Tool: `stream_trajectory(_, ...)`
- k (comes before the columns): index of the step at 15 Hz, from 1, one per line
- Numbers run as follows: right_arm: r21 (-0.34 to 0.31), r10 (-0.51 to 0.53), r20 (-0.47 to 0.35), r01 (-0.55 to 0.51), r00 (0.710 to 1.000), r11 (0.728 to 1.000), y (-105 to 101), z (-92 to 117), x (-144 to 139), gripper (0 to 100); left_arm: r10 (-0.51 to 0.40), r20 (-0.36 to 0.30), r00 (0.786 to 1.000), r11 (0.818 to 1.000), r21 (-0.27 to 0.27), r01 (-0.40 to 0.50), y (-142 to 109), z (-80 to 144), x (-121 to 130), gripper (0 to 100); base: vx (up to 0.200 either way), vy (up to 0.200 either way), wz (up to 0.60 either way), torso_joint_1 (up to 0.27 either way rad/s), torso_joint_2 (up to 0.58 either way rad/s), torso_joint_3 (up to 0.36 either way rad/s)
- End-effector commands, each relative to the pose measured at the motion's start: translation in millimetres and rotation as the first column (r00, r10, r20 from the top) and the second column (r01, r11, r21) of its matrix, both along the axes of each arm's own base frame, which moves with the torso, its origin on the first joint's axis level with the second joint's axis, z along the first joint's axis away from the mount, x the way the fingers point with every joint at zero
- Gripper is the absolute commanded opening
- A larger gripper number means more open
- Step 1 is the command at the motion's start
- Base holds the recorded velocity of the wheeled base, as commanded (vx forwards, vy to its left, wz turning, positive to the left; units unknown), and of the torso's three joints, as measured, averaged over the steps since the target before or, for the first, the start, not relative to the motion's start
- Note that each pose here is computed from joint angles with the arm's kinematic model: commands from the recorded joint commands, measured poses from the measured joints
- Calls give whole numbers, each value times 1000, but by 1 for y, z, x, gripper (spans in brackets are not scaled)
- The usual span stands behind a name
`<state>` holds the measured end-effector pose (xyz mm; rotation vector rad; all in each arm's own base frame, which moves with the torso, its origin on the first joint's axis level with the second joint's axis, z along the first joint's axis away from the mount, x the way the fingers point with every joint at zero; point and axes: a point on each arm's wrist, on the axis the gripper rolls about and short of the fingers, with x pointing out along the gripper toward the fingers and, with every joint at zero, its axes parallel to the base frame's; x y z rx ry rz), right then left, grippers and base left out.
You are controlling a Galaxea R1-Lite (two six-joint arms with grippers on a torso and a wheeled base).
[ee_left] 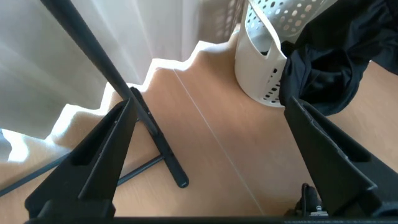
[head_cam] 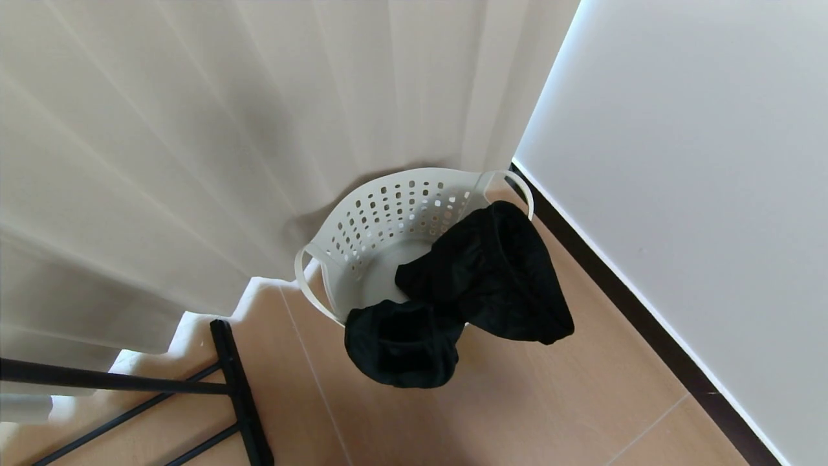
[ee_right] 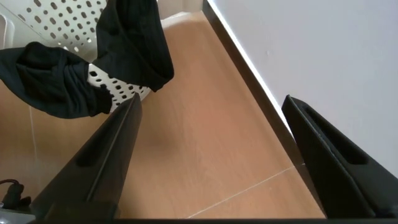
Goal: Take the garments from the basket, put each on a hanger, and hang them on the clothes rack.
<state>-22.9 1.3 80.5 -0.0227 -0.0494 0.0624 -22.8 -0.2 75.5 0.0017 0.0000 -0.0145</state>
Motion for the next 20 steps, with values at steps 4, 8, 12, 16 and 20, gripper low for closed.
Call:
stream_trajectory(4,3,3,2,-3,1000,1000,0,0,0,100,1,0,1000,1000,0,-1,0,0,0,100,0,0,0,-4,2,-196)
stream_trajectory(8,-14,5,0,-5,1000,1000,0,0,0,100,4,0,1000,1000,-2,-4,0,0,0,100,0,0,0,7,2,-96)
stream_trajectory(12,-71,10,-4,-11,1000,997,0,-1,0,100,2,0,1000,1000,-2,-2,0,0,0,100,0,0,0,0,0,0)
stream_trajectory(16,-132,80,-66,-88,995,987,0,28,9,100,2,2,1000,1000,-2,-2,0,0,0,100,0,0,0,0,0,0)
stream_trajectory(20,-166,243,-158,-269,957,949,4,78,37,100,2,0,1000,1000,-2,-2,0,0,0,100,0,0,0,0,0,0)
